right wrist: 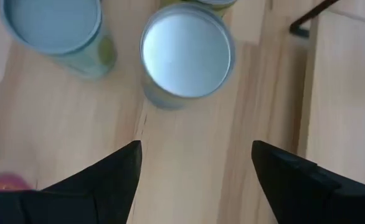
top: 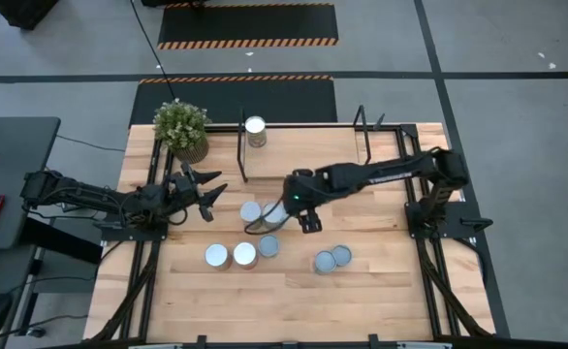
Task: Pick and place cans onto a shelf
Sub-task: Put the blue can on the shelf
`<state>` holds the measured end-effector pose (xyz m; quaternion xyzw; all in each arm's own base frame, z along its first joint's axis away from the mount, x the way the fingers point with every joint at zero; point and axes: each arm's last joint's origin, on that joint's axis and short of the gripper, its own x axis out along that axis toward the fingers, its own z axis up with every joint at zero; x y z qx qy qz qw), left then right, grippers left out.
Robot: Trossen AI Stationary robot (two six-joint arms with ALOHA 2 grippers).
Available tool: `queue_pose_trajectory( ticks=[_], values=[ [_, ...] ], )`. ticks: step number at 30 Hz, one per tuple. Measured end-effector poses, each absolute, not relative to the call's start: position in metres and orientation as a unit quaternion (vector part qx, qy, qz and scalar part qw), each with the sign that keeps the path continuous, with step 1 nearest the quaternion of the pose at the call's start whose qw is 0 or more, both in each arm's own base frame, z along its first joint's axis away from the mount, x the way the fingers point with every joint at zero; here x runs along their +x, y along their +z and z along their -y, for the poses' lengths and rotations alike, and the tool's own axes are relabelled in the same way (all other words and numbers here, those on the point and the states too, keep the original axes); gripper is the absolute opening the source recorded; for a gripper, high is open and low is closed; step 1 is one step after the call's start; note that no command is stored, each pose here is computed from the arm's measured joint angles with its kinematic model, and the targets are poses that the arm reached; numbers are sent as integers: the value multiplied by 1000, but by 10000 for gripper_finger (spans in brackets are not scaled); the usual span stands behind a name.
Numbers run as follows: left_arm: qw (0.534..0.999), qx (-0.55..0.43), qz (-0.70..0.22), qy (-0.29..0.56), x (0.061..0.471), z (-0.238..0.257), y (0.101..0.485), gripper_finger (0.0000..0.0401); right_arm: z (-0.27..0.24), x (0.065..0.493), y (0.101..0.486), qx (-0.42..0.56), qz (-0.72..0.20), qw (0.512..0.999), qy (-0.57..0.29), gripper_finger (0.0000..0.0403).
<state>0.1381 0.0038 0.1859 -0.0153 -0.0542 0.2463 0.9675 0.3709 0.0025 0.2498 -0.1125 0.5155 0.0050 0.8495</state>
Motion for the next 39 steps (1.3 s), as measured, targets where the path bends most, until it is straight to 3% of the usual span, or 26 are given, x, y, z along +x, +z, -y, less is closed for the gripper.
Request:
queue_pose_trajectory(
  ticks=[6, 13, 27, 34, 39],
  values=[
    [968, -15, 54, 246, 138, -4, 186, 206, -4, 365, 214, -95, -496, 863, -4, 323],
    [968, -14, 51, 246, 138, -4, 185, 206, -3, 368, 193, -83, -452, 888, -15, 394],
    [968, -20, 52, 246, 138, -4, 185, 206, -5, 392, 153, -42, -424, 905, -11, 397],
    [967, -22, 53, 246, 138, -4, 185, 206, -5, 402, 159, -39, -369, 928, -7, 396],
    [967, -23, 53, 246, 138, -4, 185, 206, 1, 404, 161, -39, -357, 933, -11, 369]
  ],
)
